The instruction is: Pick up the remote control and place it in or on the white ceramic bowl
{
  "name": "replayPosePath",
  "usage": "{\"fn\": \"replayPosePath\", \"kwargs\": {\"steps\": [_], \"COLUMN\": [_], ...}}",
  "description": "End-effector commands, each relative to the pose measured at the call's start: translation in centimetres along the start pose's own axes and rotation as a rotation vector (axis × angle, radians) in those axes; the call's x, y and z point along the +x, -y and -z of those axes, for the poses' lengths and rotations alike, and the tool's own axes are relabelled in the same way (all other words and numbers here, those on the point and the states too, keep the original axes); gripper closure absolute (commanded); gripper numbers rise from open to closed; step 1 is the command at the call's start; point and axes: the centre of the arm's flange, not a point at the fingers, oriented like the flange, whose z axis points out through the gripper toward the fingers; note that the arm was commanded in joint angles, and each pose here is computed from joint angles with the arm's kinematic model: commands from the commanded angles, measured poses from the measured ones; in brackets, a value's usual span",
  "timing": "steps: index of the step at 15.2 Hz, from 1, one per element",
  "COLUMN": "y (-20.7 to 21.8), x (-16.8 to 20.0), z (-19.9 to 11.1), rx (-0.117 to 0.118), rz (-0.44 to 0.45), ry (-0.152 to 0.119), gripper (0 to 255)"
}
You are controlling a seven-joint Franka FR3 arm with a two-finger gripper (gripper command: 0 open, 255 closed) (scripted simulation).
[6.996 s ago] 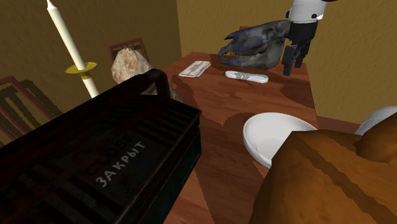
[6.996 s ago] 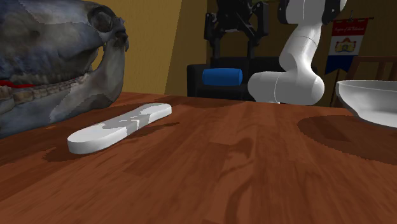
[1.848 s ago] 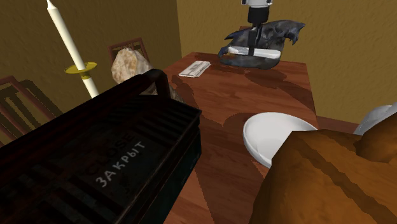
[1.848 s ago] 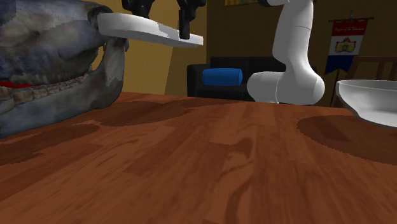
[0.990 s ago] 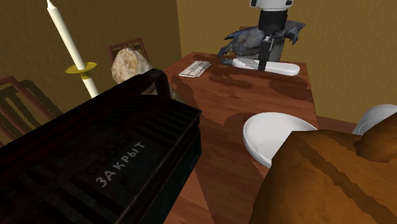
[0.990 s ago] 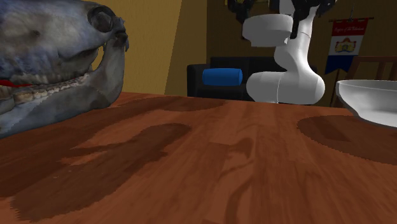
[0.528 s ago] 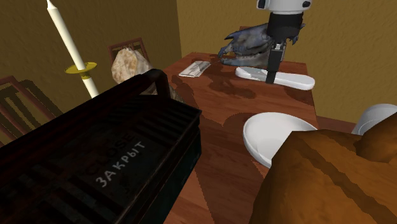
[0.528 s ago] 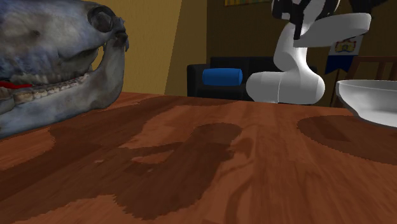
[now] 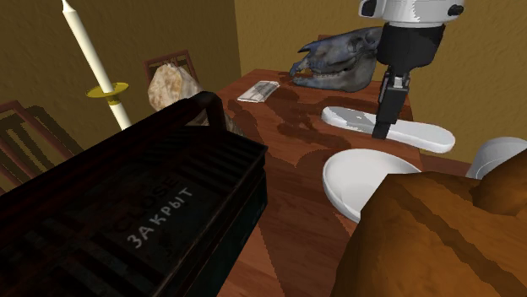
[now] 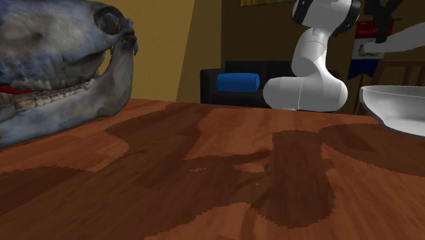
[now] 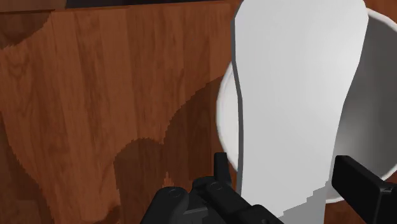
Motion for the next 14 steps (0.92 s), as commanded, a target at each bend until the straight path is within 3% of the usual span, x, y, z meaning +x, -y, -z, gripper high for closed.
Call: {"fn": "replayPosePath", "kwargs": {"steps": [1,4,14], "y": [2.5,5.6,5.7], "x": [-0.7,-2.0,-1.9], "z": [0.1,0.2,-5.1], "rx": [0.001,0.001,0.001], "rz": [-0.001,-0.001,-0.001], "ry": [0.001,0.001,0.001], "gripper": [255,255,255]}}
